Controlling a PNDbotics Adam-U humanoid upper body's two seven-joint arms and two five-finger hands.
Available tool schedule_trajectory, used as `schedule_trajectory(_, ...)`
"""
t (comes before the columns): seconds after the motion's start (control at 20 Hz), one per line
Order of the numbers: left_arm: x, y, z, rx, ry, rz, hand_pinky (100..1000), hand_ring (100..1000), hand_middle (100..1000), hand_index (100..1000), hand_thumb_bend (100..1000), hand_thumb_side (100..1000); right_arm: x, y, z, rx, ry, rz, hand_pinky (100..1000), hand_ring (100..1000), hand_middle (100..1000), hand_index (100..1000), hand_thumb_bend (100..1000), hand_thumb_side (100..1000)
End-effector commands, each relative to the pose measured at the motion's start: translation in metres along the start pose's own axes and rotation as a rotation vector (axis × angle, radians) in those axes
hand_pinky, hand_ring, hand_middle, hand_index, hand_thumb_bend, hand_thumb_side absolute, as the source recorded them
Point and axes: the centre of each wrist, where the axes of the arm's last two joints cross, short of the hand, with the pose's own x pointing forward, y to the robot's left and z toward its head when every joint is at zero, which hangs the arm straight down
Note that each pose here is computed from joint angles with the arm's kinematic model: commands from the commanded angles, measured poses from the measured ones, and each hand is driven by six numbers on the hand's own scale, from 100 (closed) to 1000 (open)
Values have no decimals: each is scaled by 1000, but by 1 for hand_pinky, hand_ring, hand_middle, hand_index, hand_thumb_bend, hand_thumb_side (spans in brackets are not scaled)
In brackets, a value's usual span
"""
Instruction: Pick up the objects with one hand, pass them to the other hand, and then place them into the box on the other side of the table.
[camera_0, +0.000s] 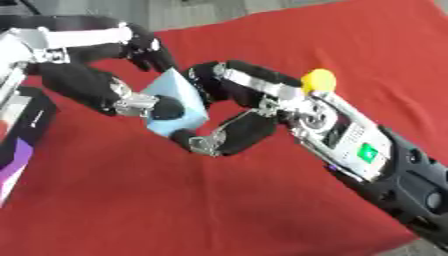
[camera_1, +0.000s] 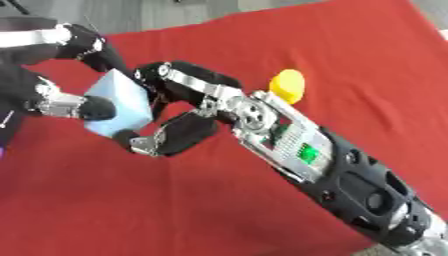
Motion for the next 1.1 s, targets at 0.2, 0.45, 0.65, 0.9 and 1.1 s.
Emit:
schedule_trajectory(0.2,6,5,8,-95,35,33,883,841,761,764,625,622,8,-7,3,-12,-15,37,595,615,449,596,100,158)
schedule_trajectory(0.45,8,4,8,-94,23,10,884,841,763,766,613,609,8,-8,3,-14,-12,37,595,615,449,596,100,160)
schedule_trajectory(0.65,7,4,6,-93,29,6,884,841,762,766,587,602,8,-8,3,-15,-10,36,594,615,449,596,100,158)
schedule_trajectory(0.9,6,3,4,-98,37,17,884,840,762,767,579,607,10,-9,2,-12,-2,47,582,609,451,595,100,146)
schedule_trajectory(1.1,5,3,3,-100,46,24,885,840,763,768,562,619,10,-9,2,17,25,72,567,599,449,593,100,161)
